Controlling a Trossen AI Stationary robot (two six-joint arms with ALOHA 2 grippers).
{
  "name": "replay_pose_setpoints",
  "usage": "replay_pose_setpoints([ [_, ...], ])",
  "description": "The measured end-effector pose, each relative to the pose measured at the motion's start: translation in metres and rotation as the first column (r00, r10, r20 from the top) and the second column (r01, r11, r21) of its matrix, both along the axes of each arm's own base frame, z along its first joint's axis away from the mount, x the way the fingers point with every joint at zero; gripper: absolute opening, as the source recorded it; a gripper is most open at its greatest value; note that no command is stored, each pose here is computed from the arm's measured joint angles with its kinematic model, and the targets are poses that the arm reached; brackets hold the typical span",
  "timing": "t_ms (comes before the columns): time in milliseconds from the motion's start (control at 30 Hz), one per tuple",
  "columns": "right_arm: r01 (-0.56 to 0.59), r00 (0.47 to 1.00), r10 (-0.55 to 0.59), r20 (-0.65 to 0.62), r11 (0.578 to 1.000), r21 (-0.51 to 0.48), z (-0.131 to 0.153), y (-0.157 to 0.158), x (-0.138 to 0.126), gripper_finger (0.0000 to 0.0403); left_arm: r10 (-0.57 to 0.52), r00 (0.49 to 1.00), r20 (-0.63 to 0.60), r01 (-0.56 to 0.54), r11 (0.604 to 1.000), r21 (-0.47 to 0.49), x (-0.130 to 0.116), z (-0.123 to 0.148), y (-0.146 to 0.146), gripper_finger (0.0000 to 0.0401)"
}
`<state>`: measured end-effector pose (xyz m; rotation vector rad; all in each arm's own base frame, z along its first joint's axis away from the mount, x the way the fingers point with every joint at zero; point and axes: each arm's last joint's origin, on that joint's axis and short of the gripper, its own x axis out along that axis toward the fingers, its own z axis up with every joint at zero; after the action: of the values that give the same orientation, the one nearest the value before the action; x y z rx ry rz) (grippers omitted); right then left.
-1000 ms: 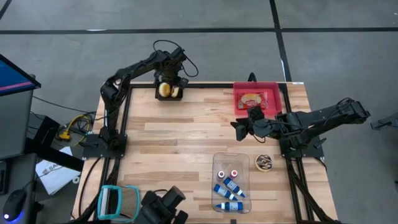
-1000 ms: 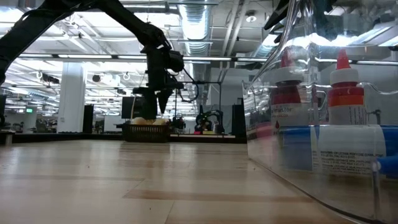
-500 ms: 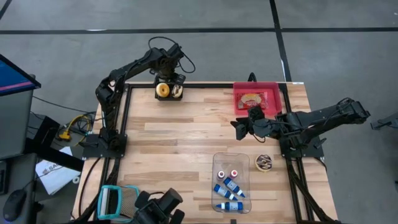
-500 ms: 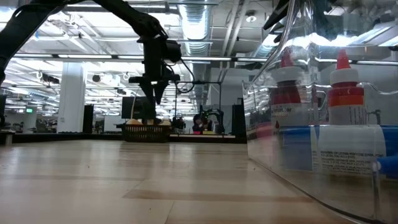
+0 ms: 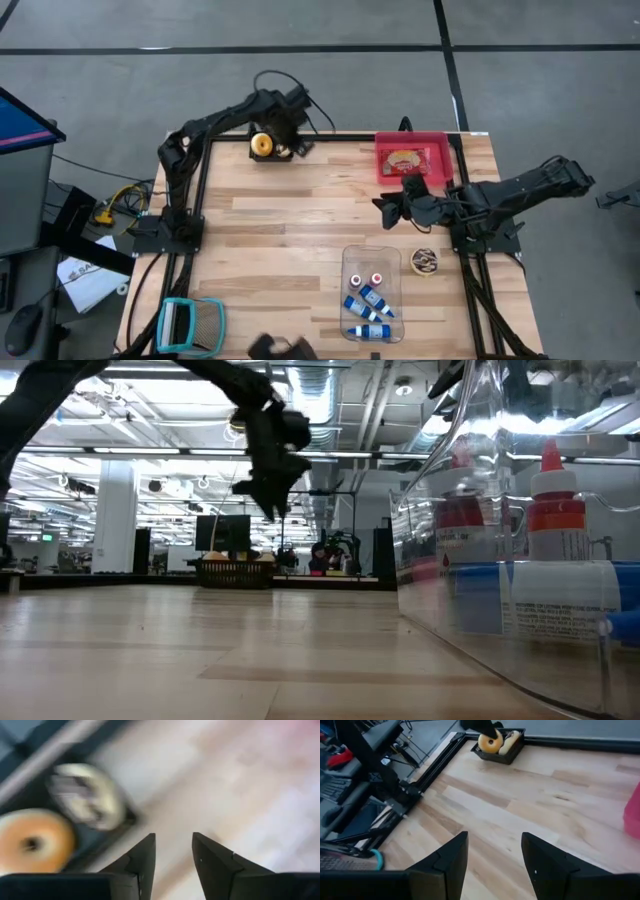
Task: Pick & Place Food Item
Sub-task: Put the black donut into the black bin
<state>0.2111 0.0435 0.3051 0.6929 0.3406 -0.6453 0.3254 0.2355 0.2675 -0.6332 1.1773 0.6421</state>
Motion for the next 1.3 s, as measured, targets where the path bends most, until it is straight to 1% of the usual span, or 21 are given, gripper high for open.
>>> replay_pose_setpoints([
  [67, -0.002, 1.0, 0.002, -0.008, 1.0, 0.022, 0.0, 0.003, -0.006, 0.0177, -0.101, 0.995, 0.014, 0.102, 0.995, -0.008, 0.011, 0.006, -0.025, 0.0132],
  [133, 0.007, 0.999, -0.005, -0.045, 0.999, 0.052, -0.002, 0.005, -0.016, 0.0177, -0.202, 0.979, 0.021, 0.202, 0.979, 0.005, 0.021, 0.016, -0.053, 0.014],
  [233, 0.034, 0.991, -0.017, -0.134, 0.992, 0.12, -0.008, 0.008, -0.035, 0.0177, -0.345, 0.937, 0.057, 0.342, 0.938, 0.048, 0.032, 0.035, -0.101, 0.0149],
  [333, 0.088, 0.967, -0.029, -0.251, 0.97, 0.226, -0.015, 0.01, -0.055, 0.0176, -0.441, 0.892, 0.099, 0.429, 0.895, 0.119, 0.035, 0.057, -0.149, 0.0156],
  [400, 0.107, 0.938, -0.005, -0.347, 0.955, 0.277, -0.02, 0.014, -0.064, 0.0173, -0.473, 0.873, 0.12, 0.451, 0.876, 0.174, 0.033, 0.071, -0.179, 0.016],
  [467, 0.122, 0.905, 0.023, -0.424, 0.943, 0.311, -0.024, 0.019, -0.07, 0.0168, -0.485, 0.86, 0.156, 0.446, 0.865, 0.232, 0.028, 0.086, -0.205, 0.0163],
  [600, 0.123, 0.837, 0.078, -0.541, 0.937, 0.326, -0.034, 0.03, -0.073, 0.0155, -0.483, 0.838, 0.252, 0.4, 0.86, 0.318, 0.014, 0.113, -0.245, 0.0168],
  [700, 0.105, 0.771, 0.132, -0.623, 0.939, 0.329, -0.042, 0.039, -0.068, 0.0143, -0.477, 0.827, 0.298, 0.37, 0.86, 0.351, 0.001, 0.127, -0.267, 0.0171],
  [767, 0.075, 0.704, 0.181, -0.687, 0.943, 0.325, -0.049, 0.044, -0.065, 0.0138, -0.472, 0.821, 0.321, 0.353, 0.862, 0.364, -0.007, 0.134, -0.278, 0.0171],
  [867, 0.0, 0.594, 0.238, -0.768, 0.955, 0.296, -0.061, 0.052, -0.06, 0.0141, -0.486, 0.806, 0.338, 0.354, 0.853, 0.384, -0.015, 0.139, -0.295, 0.0171],
  [933, -0.044, 0.521, 0.258, -0.814, 0.96, 0.277, -0.068, 0.055, -0.056, 0.0151, -0.506, 0.793, 0.338, 0.366, 0.841, 0.399, -0.019, 0.141, -0.306, 0.0171],
  [1067, -0.126, 0.406, 0.315, -0.858, 0.949, 0.289, -0.082, 0.056, -0.051, 0.0179, -0.548, 0.763, 0.343, 0.405, 0.819, 0.407, -0.023, 0.141, -0.323, 0.0172],
  [1233, -0.215, 0.291, 0.371, -0.882, 0.923, 0.318, -0.096, 0.05, -0.045, 0.0216, -0.574, 0.725, 0.381, 0.423, 0.808, 0.411, -0.024, 0.144, -0.338, 0.0173],
  [1300, -0.242, 0.26, 0.393, -0.882, 0.911, 0.335, -0.1, 0.047, -0.043, 0.0228, -0.58, 0.708, 0.403, 0.425, 0.805, 0.413, -0.024, 0.146, -0.343, 0.0173],
])
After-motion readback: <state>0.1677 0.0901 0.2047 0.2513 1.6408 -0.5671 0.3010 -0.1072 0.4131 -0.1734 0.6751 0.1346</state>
